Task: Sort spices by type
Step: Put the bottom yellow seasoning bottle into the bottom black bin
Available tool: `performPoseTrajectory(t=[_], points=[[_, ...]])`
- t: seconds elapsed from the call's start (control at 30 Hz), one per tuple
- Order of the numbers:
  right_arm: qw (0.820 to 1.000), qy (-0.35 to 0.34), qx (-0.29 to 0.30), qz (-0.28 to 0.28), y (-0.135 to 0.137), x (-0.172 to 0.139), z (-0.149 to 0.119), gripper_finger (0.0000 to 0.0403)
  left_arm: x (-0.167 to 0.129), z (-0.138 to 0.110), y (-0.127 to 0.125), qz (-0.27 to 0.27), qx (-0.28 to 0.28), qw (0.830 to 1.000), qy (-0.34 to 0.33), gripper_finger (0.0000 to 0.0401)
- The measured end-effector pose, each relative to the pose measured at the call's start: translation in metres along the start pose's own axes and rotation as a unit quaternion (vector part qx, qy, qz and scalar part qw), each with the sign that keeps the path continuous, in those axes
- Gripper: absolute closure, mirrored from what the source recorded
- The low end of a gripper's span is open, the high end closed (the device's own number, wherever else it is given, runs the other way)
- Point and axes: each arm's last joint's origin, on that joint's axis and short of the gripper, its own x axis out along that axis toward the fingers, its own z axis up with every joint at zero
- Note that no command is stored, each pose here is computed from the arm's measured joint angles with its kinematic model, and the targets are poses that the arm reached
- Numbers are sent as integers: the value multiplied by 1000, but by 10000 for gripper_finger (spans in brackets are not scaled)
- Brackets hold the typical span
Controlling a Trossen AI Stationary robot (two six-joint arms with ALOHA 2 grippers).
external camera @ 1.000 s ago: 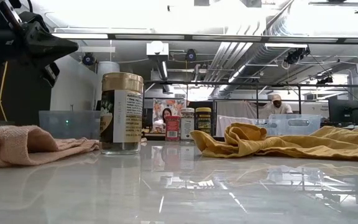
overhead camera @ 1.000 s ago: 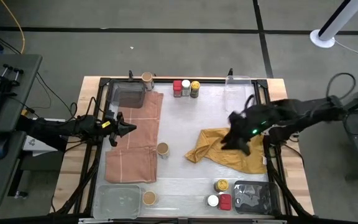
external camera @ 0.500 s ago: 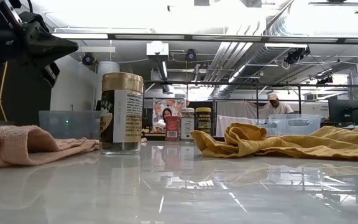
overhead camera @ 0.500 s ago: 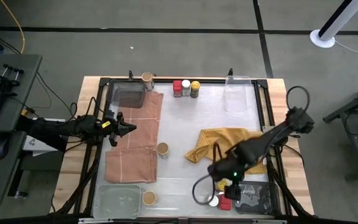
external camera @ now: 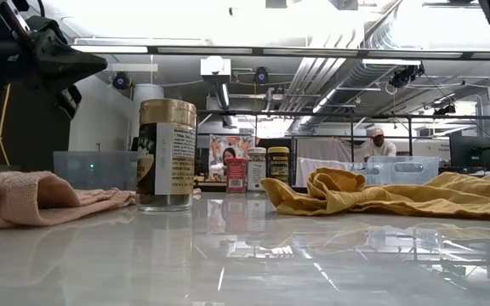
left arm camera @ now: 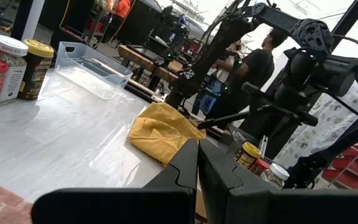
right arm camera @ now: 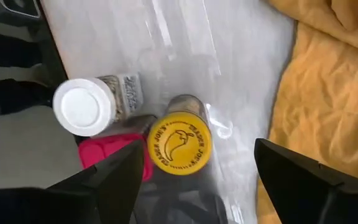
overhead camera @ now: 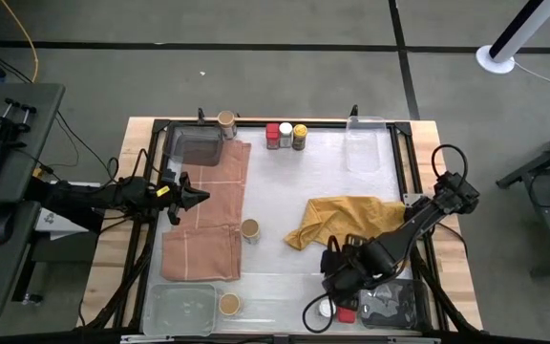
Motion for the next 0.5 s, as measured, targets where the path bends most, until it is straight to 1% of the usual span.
performPoseTrajectory(t=[0.1,0.23,0.3,0.5], points=[[1000,-9,2,9,2,0,2,104,0,0,0,0,0,1000,0,401],[999,-13,29,17,2,0,5,104,0,0,0,0,0,1000,0,401],[999,-15,33,19,2,0,5,104,0,0,0,0,0,1000,0,401],[999,-4,45,24,2,0,4,98,0,0,0,0,0,1000,0,401]])
